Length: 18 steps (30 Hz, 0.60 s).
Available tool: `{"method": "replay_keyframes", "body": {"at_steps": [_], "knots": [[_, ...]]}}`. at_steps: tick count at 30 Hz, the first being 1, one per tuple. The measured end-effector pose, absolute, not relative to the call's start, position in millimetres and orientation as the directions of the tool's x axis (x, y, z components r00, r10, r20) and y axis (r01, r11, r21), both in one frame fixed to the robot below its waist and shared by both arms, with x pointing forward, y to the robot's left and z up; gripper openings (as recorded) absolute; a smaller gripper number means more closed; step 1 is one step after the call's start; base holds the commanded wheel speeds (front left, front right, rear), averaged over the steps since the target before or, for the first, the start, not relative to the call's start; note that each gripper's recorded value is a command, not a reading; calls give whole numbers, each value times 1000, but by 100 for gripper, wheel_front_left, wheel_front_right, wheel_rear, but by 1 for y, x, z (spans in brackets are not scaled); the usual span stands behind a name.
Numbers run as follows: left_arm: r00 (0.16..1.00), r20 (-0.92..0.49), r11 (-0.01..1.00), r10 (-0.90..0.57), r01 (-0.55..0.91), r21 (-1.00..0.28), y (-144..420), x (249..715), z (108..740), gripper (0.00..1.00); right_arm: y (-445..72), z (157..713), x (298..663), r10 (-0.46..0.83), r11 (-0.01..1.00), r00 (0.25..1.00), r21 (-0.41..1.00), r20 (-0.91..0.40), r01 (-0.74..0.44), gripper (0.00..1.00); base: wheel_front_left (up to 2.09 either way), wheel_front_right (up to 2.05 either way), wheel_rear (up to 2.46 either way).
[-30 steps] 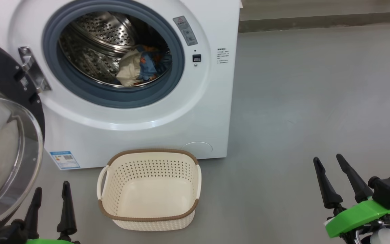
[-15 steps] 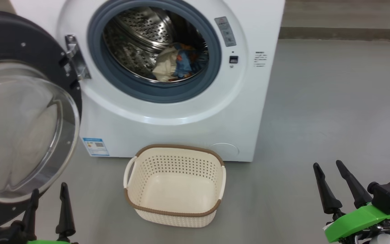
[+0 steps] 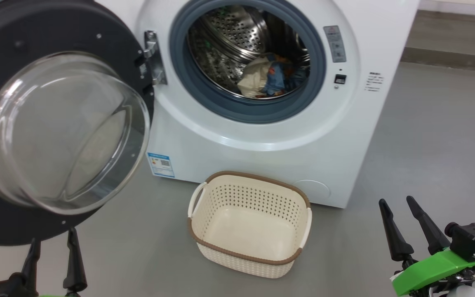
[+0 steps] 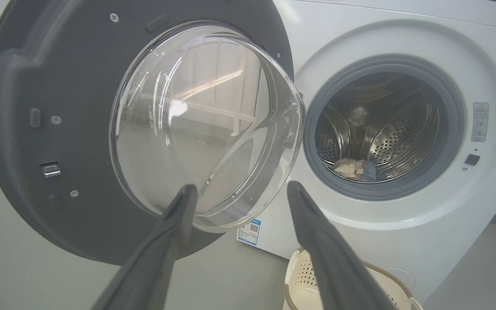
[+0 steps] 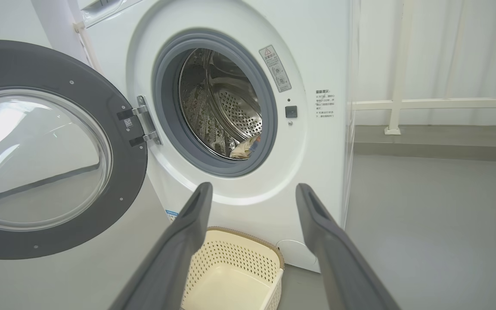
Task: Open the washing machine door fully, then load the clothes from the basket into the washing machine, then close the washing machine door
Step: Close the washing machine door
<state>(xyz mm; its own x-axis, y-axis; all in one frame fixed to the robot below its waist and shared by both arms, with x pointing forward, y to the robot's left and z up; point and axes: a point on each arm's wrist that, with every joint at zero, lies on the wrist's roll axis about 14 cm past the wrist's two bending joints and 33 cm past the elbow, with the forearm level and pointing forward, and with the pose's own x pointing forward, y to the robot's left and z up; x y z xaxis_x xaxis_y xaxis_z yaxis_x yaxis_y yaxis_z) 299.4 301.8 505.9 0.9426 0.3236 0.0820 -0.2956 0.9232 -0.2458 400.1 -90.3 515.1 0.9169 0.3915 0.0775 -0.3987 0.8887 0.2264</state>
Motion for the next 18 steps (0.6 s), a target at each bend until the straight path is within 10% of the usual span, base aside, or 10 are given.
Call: {"method": "replay_keyframes", "body": {"at_steps": [18], "knots": [[887,78,874,455,-428,-231,340,254,504,100,-35,516,408,508,825,858,241,78,-511,100,0,0,0]]}}
